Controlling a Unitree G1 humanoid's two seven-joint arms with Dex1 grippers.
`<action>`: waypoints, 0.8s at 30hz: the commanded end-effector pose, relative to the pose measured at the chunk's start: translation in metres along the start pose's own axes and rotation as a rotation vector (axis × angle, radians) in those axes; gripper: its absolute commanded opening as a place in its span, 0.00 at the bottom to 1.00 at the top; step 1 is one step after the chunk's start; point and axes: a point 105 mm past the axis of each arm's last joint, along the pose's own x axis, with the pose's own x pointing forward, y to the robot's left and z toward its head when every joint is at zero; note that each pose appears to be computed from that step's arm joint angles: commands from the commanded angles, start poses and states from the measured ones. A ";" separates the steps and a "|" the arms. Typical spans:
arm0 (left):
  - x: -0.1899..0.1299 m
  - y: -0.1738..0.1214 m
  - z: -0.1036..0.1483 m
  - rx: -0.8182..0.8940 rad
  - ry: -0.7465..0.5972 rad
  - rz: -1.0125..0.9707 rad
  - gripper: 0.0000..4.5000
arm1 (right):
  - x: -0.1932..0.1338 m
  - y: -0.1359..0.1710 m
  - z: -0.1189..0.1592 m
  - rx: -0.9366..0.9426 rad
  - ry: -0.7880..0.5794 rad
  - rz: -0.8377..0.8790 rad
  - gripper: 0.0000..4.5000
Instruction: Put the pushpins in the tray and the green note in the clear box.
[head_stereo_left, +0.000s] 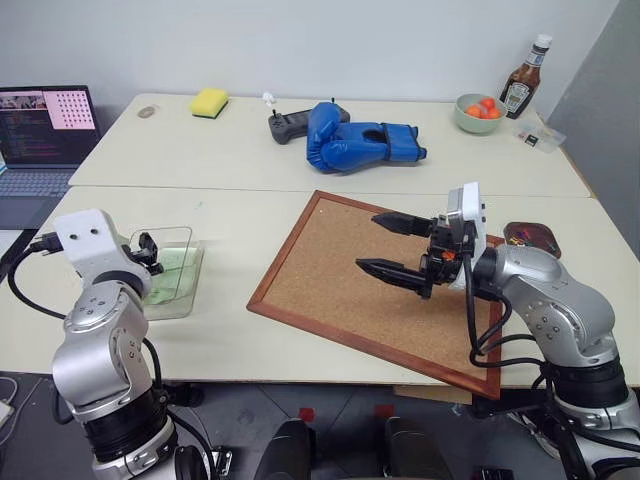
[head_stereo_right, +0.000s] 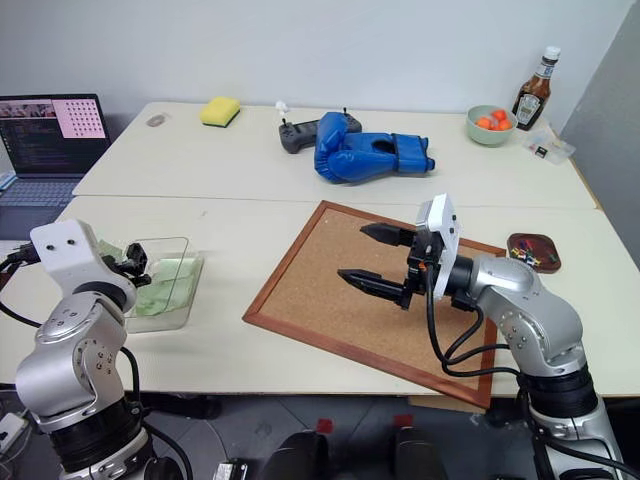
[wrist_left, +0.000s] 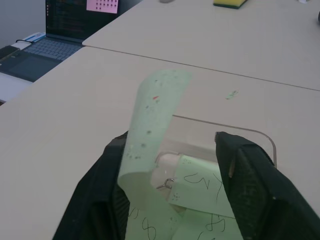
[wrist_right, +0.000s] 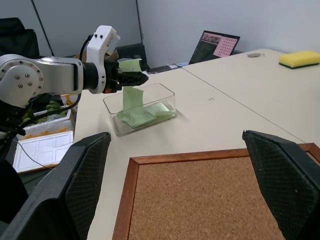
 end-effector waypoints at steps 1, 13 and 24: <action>-0.001 0.001 0.015 0.016 -0.048 0.002 0.82 | -0.004 0.002 0.013 -0.057 -0.030 -0.017 1.00; -0.003 -0.010 0.013 0.108 -0.030 -0.045 1.00 | -0.003 0.000 0.014 -0.060 -0.034 -0.031 1.00; -0.064 -0.103 0.006 0.173 -0.181 -0.641 1.00 | -0.041 -0.038 -0.012 -0.132 0.041 -0.579 1.00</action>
